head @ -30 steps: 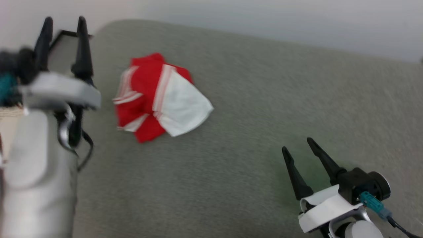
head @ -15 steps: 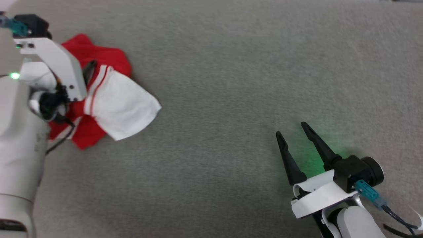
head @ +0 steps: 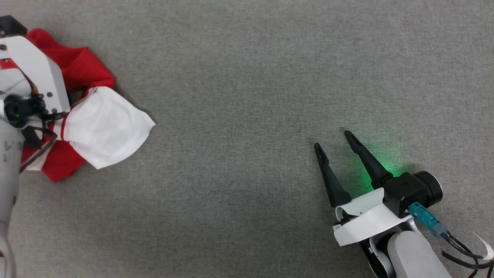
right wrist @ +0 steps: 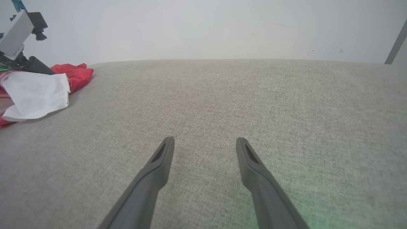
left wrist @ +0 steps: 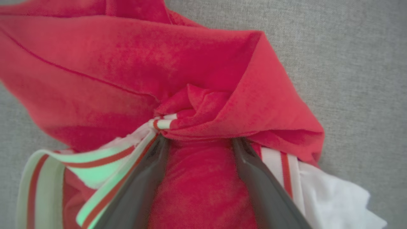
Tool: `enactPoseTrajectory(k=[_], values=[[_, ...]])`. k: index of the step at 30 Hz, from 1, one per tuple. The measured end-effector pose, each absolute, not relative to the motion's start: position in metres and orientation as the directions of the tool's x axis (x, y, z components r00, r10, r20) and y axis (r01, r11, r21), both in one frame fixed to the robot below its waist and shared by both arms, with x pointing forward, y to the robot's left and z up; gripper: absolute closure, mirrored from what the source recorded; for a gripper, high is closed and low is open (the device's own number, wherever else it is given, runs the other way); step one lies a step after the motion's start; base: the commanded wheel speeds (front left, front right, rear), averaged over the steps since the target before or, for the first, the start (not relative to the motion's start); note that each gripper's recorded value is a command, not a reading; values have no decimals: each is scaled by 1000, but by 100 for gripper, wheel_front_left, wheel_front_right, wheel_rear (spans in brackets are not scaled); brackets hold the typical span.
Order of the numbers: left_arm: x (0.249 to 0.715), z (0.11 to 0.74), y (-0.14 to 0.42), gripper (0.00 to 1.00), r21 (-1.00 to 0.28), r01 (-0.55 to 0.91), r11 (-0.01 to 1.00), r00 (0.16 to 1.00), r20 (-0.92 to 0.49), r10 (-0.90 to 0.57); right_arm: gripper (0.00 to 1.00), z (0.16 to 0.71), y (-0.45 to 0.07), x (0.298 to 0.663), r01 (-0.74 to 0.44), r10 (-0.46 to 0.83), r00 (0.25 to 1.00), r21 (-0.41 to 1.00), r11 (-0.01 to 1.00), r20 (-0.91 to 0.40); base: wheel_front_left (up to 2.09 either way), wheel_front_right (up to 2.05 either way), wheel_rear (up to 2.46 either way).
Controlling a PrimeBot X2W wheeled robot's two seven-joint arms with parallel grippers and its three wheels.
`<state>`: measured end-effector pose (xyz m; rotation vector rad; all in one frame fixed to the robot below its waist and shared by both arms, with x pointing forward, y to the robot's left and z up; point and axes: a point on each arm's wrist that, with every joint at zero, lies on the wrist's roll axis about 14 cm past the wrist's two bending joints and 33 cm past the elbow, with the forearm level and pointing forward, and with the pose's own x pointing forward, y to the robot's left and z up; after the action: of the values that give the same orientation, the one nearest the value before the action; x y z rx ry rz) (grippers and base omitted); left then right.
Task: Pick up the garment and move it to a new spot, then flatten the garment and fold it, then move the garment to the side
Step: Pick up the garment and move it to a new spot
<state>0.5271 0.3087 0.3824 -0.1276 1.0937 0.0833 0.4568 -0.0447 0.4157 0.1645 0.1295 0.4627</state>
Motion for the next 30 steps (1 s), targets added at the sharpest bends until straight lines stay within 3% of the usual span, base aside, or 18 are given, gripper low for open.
enactPoseTrajectory(k=[5, 6, 7, 21, 30], values=[[528, 373, 304, 0, -79, -137, 987, 430, -903, -12, 0, 413, -48, 457, -422, 443, 891, 187, 887, -93, 0, 0, 0], [529, 373, 303, 55, -80, -136, 987, 430, -903, -14, 0, 414, -49, 457, -421, 442, 892, 186, 888, -91, 0, 0, 0], [529, 374, 303, 100, -84, -137, 987, 431, -902, -17, 0, 415, -49, 458, -422, 442, 893, 185, 888, -87, 0, 0, 0], [532, 402, 293, 100, -76, -76, 994, 556, -831, -21, 0, 445, -47, 453, -429, 439, 898, 170, 887, -22, 0, 0, 0], [562, 482, 224, 100, -171, 120, 978, 759, -619, -201, 0, 459, -58, 439, -397, 404, 915, 174, 901, -5, 0, 0, 0]])
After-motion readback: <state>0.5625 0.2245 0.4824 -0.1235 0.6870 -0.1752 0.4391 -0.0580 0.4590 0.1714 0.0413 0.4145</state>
